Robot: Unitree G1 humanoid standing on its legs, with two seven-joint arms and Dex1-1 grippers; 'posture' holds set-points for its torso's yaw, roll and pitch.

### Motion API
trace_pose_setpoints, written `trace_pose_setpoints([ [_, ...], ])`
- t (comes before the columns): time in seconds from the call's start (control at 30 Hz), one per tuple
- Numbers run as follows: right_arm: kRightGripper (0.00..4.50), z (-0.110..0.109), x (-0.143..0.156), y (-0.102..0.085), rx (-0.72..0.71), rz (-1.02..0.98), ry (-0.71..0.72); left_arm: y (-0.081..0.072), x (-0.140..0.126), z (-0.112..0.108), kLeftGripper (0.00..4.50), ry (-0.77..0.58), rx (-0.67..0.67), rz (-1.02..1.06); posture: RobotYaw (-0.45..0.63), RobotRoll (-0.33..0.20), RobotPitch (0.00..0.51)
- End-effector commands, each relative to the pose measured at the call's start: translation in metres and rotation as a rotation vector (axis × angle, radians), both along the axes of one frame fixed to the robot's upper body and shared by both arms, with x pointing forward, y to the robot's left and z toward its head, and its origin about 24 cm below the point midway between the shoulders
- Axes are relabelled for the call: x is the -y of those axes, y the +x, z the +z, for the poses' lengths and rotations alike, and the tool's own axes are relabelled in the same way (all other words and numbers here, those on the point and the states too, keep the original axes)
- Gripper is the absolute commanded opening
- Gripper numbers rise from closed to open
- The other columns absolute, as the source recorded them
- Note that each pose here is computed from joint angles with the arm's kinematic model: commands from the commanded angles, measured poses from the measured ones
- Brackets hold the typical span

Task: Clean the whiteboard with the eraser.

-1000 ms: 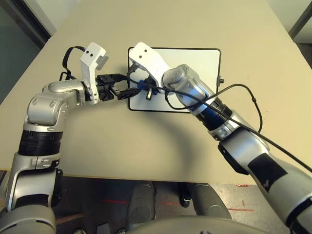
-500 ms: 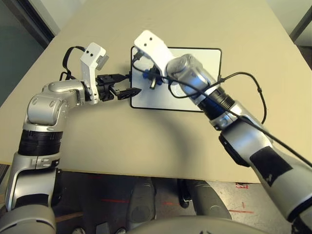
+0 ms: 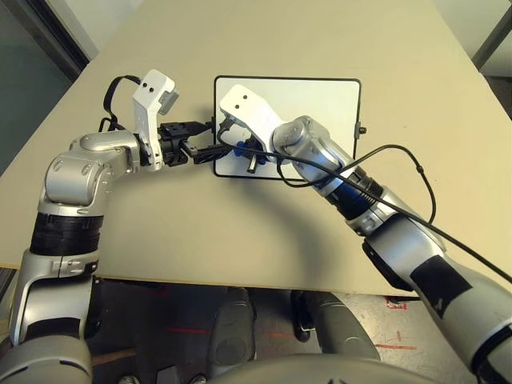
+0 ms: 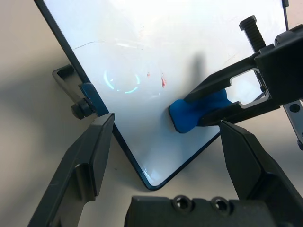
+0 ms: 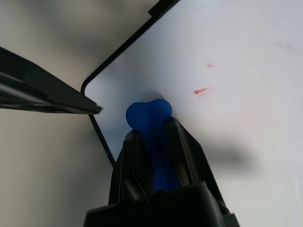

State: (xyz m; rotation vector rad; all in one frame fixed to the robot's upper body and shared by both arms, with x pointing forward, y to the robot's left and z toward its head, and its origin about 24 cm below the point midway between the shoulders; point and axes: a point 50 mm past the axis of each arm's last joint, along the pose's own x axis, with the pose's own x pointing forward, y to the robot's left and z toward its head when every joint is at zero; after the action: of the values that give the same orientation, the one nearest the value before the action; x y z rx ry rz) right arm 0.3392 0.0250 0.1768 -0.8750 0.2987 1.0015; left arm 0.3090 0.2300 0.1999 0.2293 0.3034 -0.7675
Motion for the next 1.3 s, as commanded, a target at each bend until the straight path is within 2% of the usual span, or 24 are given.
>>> trace_pose_setpoints([
  [0.03, 0.59, 0.011, 0.006, 0.014, 0.037, -0.067, 0.015, -0.002, 0.001, 0.001, 4.50, 0.000, -0.006, -0.008, 0.04, 0.000, 0.169],
  [0.27, 0.59, 0.037, 0.001, 0.025, 0.089, -0.098, 0.096, -0.001, 0.002, -0.001, 4.50, -0.003, -0.008, -0.009, 0.03, 0.000, 0.167],
  [0.6, 0.59, 0.010, -0.010, 0.002, -0.006, -0.009, 0.046, -0.001, -0.005, -0.003, 4.50, -0.004, -0.017, 0.019, 0.03, 0.000, 0.169],
  [0.7, 0.59, 0.008, -0.010, 0.002, -0.007, -0.011, 0.043, 0.000, -0.011, -0.001, 4.50, -0.001, -0.014, 0.042, 0.04, 0.000, 0.172],
  [0.8, 0.59, 0.017, -0.010, 0.009, 0.026, -0.033, 0.070, -0.001, -0.012, 0.001, 4.50, 0.001, -0.011, 0.046, 0.04, 0.000, 0.172],
  [0.97, 0.59, 0.046, -0.016, 0.019, 0.102, -0.056, 0.186, 0.000, -0.018, 0.003, 4.50, 0.006, -0.003, 0.070, 0.04, 0.000, 0.172],
  [1.07, 0.59, 0.053, -0.019, 0.021, 0.119, -0.061, 0.218, 0.000, -0.018, 0.003, 4.50, 0.006, -0.004, 0.069, 0.04, 0.000, 0.172],
  [1.13, 0.59, 0.051, -0.020, 0.021, 0.113, -0.057, 0.213, 0.000, -0.018, 0.003, 4.50, 0.005, -0.004, 0.067, 0.04, 0.000, 0.173],
  [1.3, 0.59, 0.025, -0.021, 0.010, 0.037, -0.015, 0.148, 0.001, -0.016, 0.002, 4.50, 0.002, -0.006, 0.063, 0.04, 0.000, 0.175],
])
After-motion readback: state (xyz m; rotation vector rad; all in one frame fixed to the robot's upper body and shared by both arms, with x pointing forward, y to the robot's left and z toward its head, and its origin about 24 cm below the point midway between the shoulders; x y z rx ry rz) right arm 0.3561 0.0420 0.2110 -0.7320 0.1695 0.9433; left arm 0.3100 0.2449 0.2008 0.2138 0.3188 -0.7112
